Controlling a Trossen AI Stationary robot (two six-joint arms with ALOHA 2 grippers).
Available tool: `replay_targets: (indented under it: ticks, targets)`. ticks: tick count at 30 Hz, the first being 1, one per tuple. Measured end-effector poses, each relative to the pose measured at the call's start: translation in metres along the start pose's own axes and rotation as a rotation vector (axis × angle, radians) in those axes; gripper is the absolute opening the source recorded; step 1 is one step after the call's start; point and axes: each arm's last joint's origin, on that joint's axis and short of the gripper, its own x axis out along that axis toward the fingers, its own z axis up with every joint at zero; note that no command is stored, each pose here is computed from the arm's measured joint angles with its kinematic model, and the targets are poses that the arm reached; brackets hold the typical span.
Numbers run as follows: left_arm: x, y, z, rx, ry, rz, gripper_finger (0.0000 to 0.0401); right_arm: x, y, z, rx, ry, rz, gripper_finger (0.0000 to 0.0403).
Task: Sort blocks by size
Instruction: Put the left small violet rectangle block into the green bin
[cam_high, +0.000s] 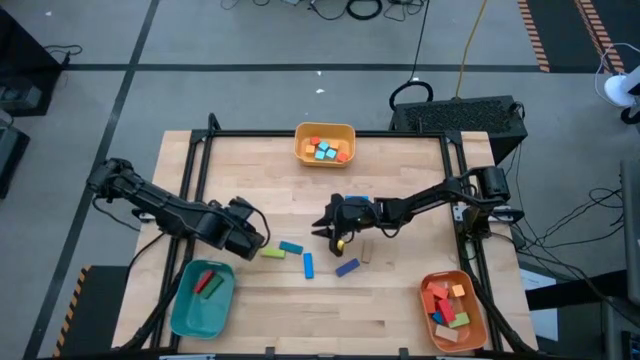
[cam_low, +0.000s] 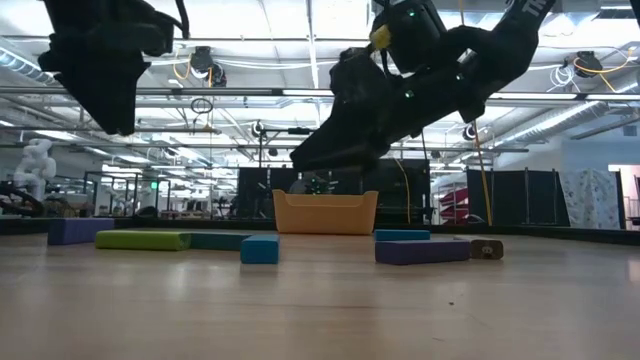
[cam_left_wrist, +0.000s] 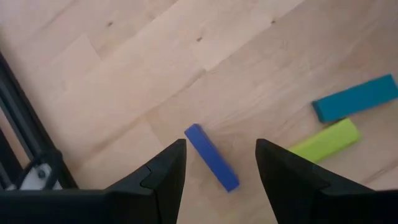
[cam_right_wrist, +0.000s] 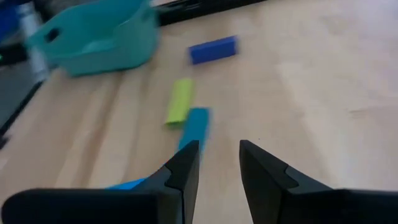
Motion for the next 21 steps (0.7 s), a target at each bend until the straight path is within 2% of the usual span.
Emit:
replay_targets:
  ticks: [5, 11, 15, 21]
  targets:
    - [0.001, 0.001, 0.002, -0.158, 0.020, 0.002, 0.0193, 0.000, -0.003, 0.001, 0.022, -0.041, -0.141, 0.0098]
    - [0.004, 0.000, 0.003, -0.286, 0.046, 0.015, 0.0193, 0.000, -0.001, -0.004, 0.012, -0.009, -0.165, 0.0098]
    - [0.013, -0.003, 0.003, -0.310, 0.060, 0.055, 0.0193, 0.000, -0.001, -0.003, 0.006, -0.015, -0.165, 0.0098]
    - [0.028, -0.013, 0.002, -0.266, 0.090, 0.112, 0.0193, 0.000, -0.003, -0.001, -0.010, -0.026, -0.170, 0.0098]
